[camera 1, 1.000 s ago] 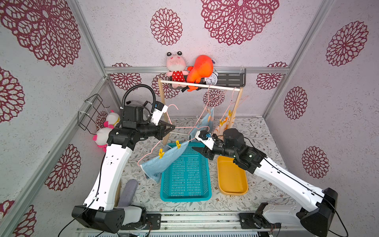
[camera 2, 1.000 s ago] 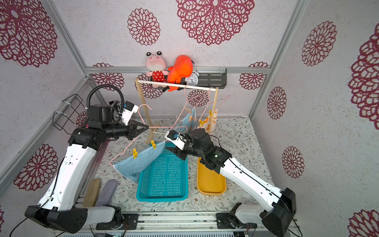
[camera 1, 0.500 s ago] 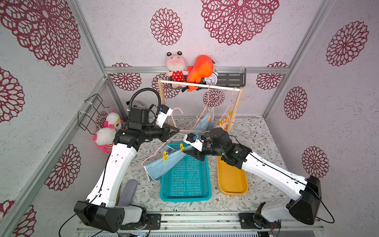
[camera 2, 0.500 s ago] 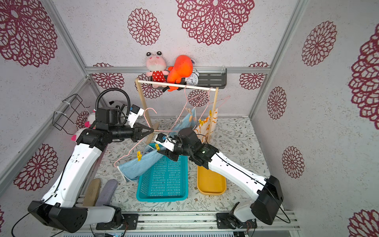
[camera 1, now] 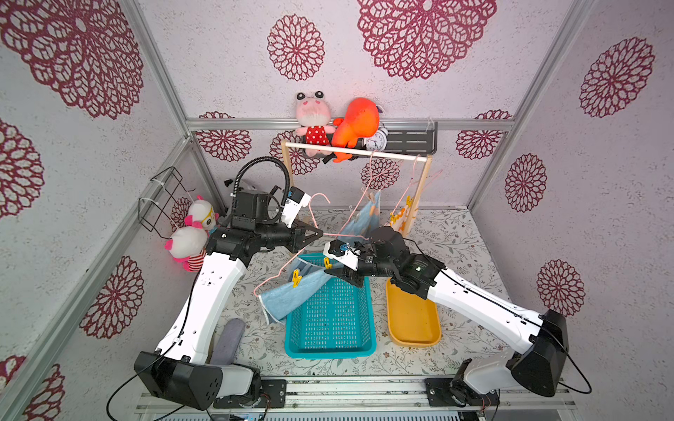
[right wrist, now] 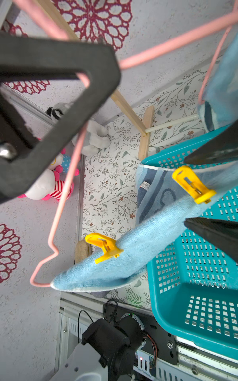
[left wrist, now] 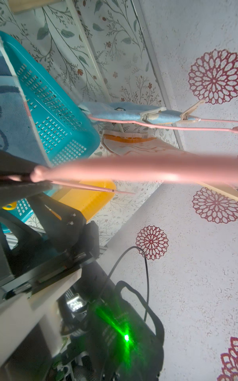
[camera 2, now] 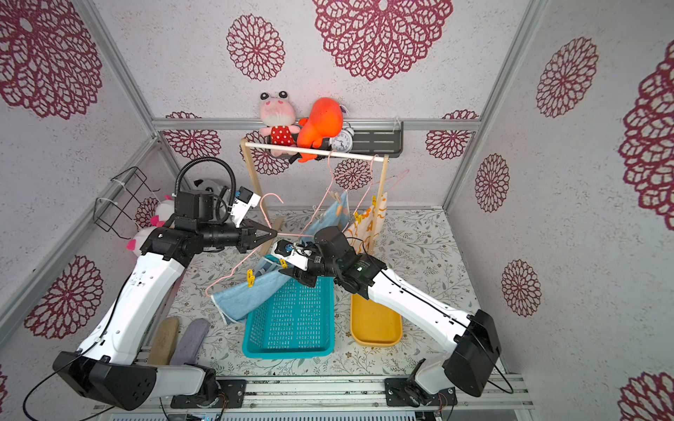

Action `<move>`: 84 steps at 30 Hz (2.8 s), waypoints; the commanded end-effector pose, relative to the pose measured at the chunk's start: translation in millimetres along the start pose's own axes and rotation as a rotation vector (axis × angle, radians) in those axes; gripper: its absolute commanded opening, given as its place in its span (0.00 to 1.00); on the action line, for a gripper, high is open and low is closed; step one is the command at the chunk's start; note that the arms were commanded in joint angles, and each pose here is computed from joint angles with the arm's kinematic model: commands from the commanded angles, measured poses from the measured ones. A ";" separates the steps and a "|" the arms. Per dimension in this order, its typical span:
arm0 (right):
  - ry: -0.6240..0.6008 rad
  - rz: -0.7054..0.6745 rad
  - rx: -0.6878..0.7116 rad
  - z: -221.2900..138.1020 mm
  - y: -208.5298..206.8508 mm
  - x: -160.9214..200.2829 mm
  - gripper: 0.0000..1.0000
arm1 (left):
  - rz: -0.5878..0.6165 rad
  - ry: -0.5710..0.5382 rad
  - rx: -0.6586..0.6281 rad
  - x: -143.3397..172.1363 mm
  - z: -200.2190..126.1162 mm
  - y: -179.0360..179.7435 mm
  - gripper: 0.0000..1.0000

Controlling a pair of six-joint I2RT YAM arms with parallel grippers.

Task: Remove the clothespins securing towels to the hanger
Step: Remove the clothespin from the hanger.

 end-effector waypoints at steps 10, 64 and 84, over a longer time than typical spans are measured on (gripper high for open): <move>0.032 -0.039 -0.102 -4.9 8.7 0.0 0.37 | 0.058 -0.007 0.099 -6.6 0.1 -21.7 0.00; 0.062 -0.029 -0.261 -6.5 19.0 3.2 0.26 | 0.057 0.055 0.191 4.5 7.4 -31.5 0.00; 0.000 -0.031 -0.143 -28.3 11.2 -16.8 0.00 | 0.056 0.079 0.141 10.0 11.2 -21.3 0.00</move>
Point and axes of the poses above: each gripper's point midway between its finger pads, its own z axis out along the fingers, its own y axis along the line the jaws close on, x = y × z, the point moved 2 cm from there along -z, back along the fingers, and after that the axes turned 14 degrees about z, right-handed, at the moved point
